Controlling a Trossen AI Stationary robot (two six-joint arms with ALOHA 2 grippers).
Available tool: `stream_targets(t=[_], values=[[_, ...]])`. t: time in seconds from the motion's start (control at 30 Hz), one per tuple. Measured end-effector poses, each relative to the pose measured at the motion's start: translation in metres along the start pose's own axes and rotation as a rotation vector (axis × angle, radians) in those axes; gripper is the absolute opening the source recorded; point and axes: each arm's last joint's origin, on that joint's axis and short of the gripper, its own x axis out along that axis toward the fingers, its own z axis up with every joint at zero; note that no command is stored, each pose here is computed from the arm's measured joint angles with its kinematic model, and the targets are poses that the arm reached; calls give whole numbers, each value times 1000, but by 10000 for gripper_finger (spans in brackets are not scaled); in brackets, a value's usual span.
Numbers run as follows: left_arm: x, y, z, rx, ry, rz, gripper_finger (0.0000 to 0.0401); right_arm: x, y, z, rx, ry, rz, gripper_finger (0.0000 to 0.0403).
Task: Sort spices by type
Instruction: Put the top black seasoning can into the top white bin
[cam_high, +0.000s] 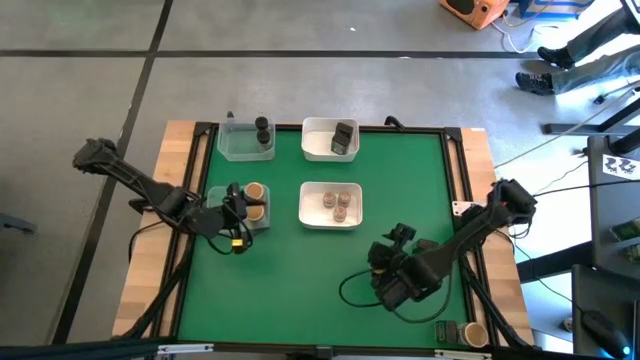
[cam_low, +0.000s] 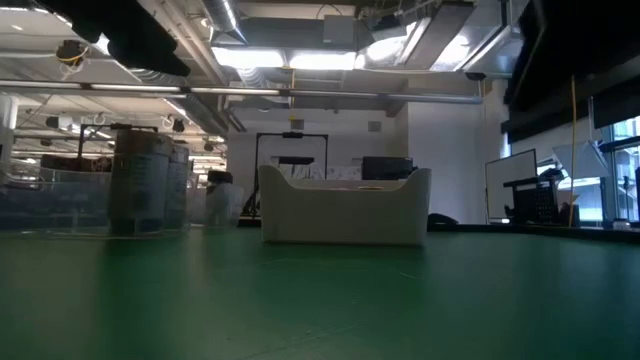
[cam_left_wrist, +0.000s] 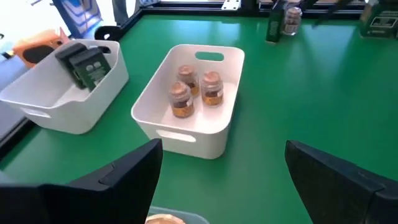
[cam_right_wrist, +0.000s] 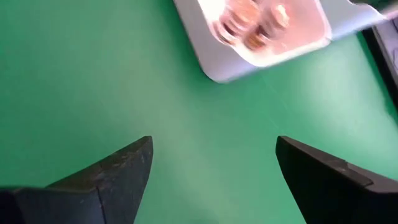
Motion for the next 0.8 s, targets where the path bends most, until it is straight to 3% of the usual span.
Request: stream_targets(t=[0.37,0.6,0.8], values=[[16,-11,-9,39,70,22,322,-50,-75,-23,102,140,3,340],[19,-13,-11,45,83,26,322,-47,-109,-62,204,274,90,340],[19,-13,-11,28,83,27,322,-36,-112,-75,261,333,181,340]])
